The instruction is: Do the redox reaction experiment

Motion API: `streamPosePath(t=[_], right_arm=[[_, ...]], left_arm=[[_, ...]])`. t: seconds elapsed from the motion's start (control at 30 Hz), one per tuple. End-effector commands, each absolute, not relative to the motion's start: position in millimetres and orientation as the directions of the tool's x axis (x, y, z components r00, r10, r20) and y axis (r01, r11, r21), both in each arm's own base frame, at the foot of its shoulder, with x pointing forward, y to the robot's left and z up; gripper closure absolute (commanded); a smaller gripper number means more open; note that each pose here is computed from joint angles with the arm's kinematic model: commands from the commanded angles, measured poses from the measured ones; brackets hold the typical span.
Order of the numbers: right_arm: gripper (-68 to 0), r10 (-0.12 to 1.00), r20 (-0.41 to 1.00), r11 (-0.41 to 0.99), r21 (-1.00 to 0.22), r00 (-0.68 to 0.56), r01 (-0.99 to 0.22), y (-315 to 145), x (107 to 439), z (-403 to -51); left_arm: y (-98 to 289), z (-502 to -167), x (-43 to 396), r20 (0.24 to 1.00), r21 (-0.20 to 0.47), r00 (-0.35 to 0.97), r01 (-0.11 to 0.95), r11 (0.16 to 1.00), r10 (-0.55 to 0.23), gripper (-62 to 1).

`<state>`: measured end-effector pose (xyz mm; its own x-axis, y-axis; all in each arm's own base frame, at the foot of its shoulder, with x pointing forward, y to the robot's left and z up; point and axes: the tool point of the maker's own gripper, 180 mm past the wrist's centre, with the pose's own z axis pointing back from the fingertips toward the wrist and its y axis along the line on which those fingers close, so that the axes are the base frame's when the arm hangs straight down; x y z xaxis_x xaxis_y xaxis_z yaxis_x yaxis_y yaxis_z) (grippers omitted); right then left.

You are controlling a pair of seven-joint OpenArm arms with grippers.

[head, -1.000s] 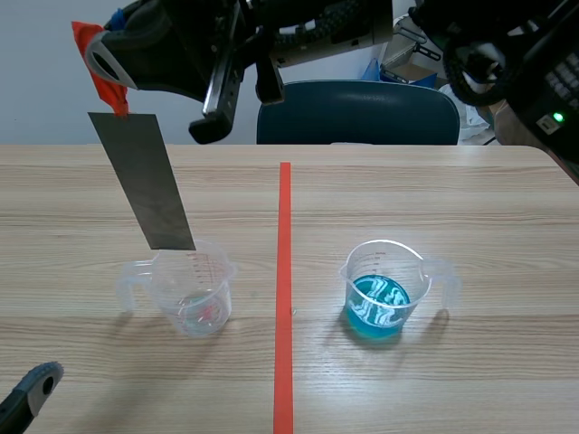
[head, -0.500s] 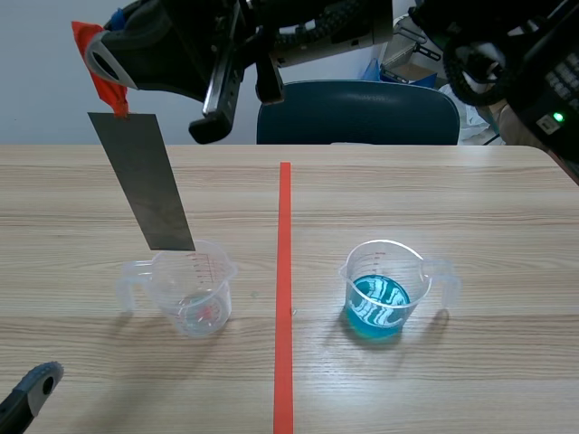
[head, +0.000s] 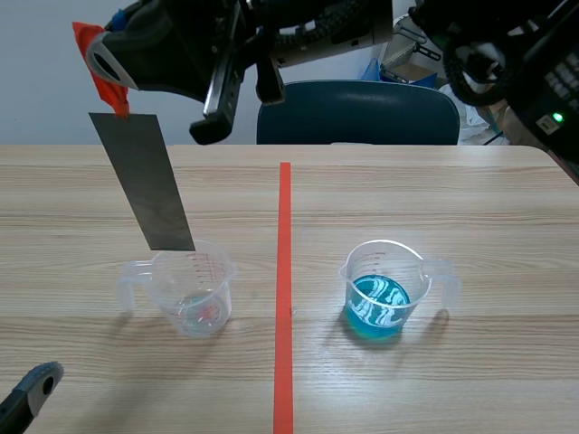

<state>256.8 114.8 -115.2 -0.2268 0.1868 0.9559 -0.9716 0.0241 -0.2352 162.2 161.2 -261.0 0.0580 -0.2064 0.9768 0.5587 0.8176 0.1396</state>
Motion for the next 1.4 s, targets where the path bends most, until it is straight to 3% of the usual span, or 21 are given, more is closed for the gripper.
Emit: streamPosePath(t=[0.0, 1.37], right_arm=[[-0.6, 0.175, 0.948, 0.018, -0.274, -0.267, -0.962, 114.7, 256.8, -105.3], [-0.6, 0.174, 0.945, 0.022, -0.283, -0.275, -0.959, 114.8, 257.6, -104.9]], left_arm=[[161.2, -256.1, 163.1, 0.98, 0.139, 0.04, 0.552, 0.822, -0.193, -62.3], [161.1, -256.0, 163.2, 0.98, 0.139, 0.04, 0.553, 0.822, -0.193, -62.3]])
